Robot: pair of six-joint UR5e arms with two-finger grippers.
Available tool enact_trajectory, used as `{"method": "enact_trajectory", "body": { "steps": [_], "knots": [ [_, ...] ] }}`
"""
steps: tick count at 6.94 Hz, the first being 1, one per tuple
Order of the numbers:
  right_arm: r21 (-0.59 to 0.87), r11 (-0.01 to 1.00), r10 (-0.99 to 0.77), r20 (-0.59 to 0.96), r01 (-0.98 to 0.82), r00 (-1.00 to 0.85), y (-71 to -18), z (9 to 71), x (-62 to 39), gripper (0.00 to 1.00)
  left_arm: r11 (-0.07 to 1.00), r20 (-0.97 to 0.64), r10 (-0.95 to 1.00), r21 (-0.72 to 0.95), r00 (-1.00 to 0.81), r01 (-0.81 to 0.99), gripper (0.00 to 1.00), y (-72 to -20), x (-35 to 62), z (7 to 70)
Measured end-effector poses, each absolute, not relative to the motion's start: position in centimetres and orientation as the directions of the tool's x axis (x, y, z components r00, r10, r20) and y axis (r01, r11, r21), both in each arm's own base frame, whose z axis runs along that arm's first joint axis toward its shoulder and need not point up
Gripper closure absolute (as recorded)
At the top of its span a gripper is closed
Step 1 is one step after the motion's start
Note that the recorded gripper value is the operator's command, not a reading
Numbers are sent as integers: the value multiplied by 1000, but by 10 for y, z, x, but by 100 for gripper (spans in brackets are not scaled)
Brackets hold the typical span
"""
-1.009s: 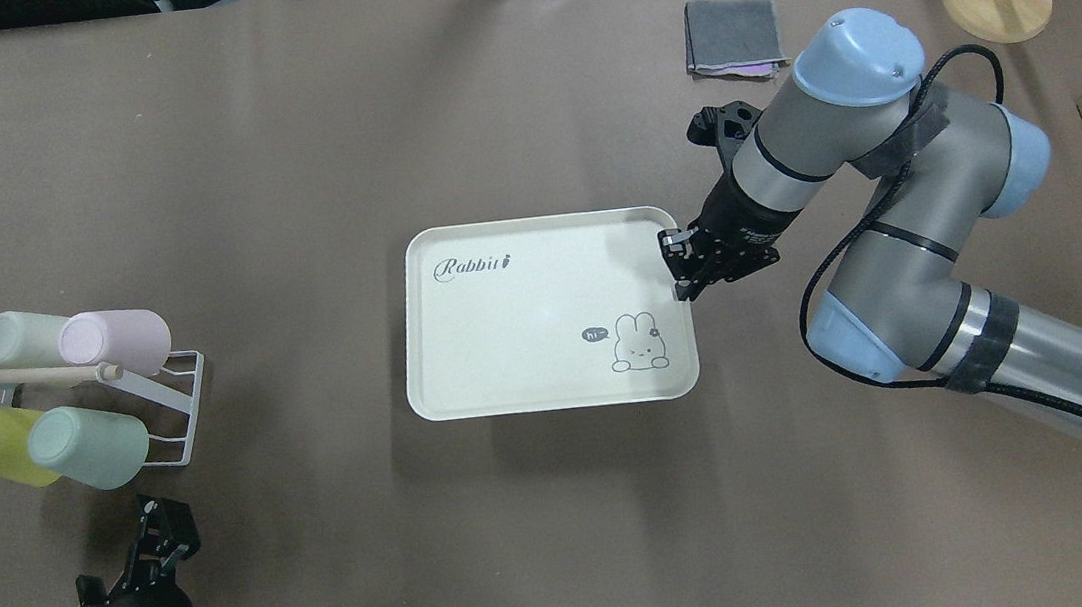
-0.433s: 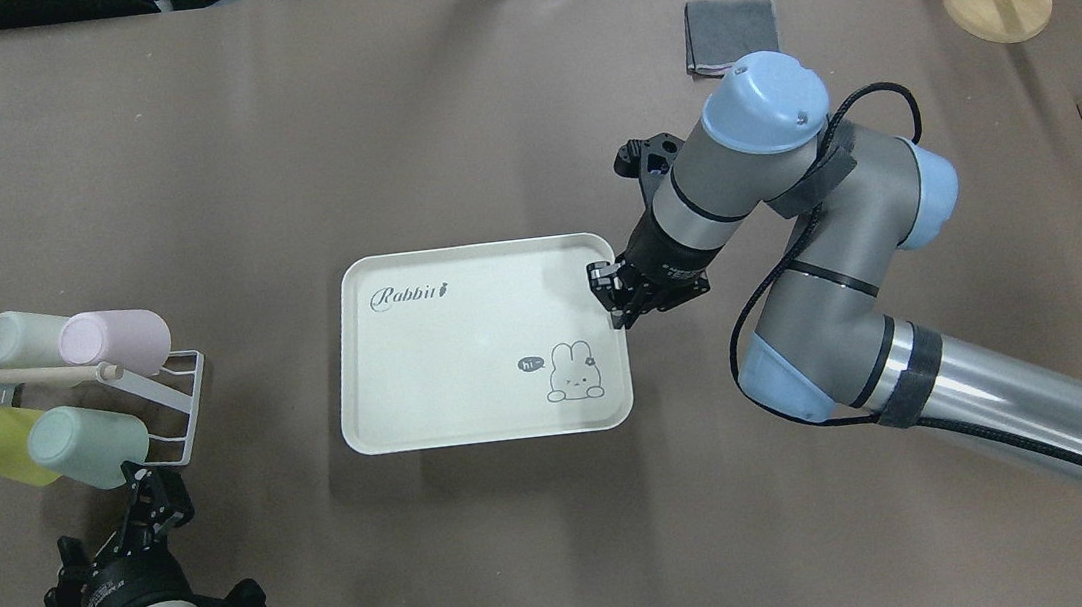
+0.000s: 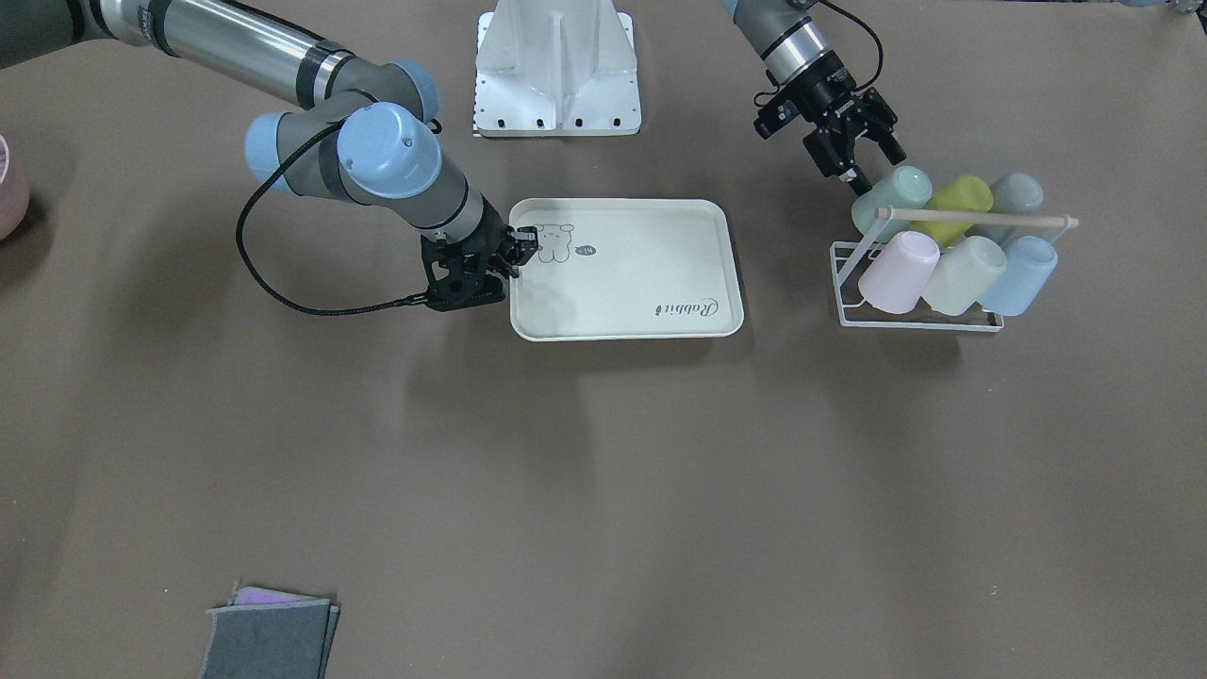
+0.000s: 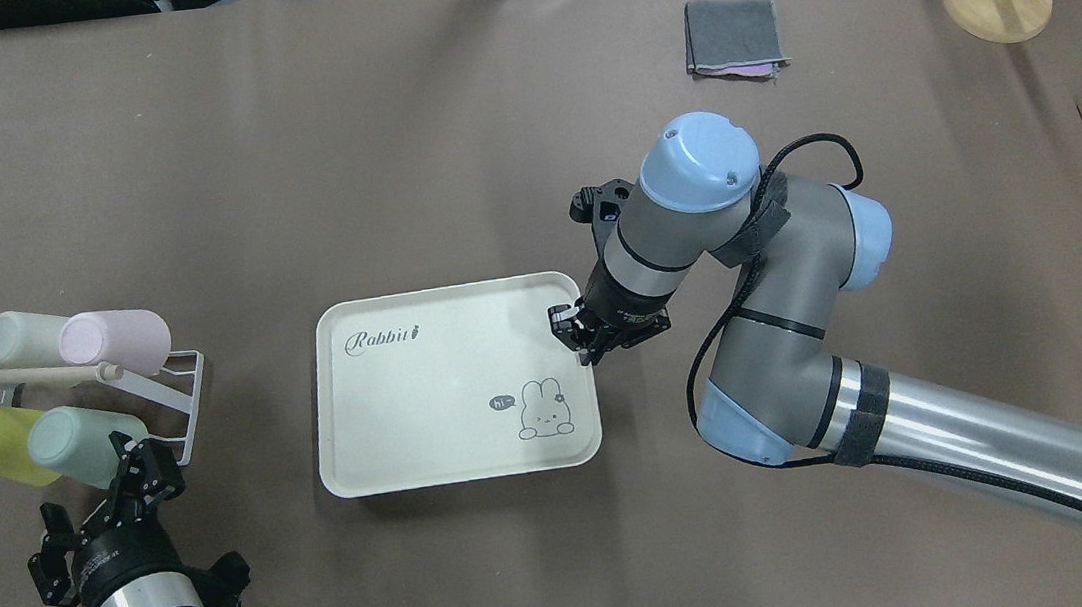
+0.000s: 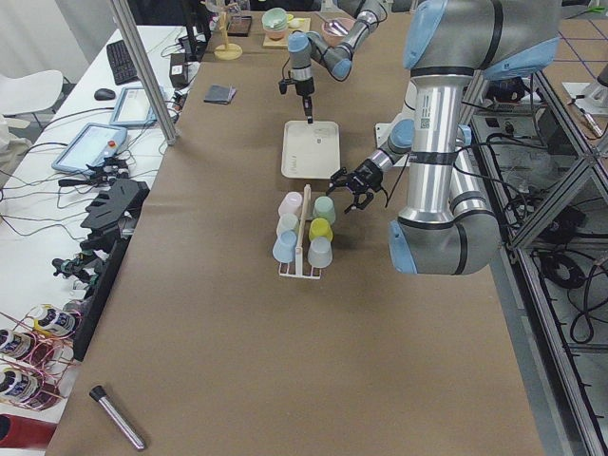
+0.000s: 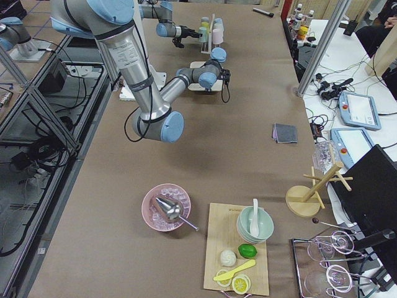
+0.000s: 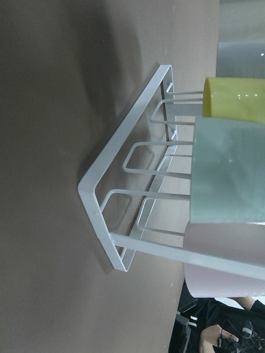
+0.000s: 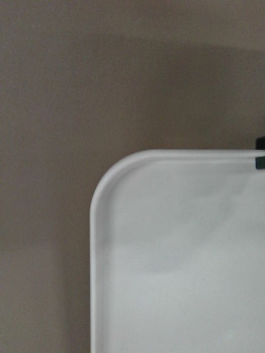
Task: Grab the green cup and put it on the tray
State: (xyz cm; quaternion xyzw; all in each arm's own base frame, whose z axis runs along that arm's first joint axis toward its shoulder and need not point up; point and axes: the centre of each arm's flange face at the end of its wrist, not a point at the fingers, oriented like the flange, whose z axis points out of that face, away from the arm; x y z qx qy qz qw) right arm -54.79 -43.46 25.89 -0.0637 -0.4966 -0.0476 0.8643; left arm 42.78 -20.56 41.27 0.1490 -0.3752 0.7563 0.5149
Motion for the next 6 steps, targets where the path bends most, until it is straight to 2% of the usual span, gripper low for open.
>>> {"method": "enact_trajectory", "body": {
  "steps": [5,6],
  "knots": [
    [-78,987,-4,859,139,512,-429,273,-539,98,-162,639,618,-466,-458,-870,5,-217,439,431],
    [-98,987,19,857,127,514,-429,272,-539,38,-155,646,611,-468,-457,-870,5,-220,442,435]
  ]
}}
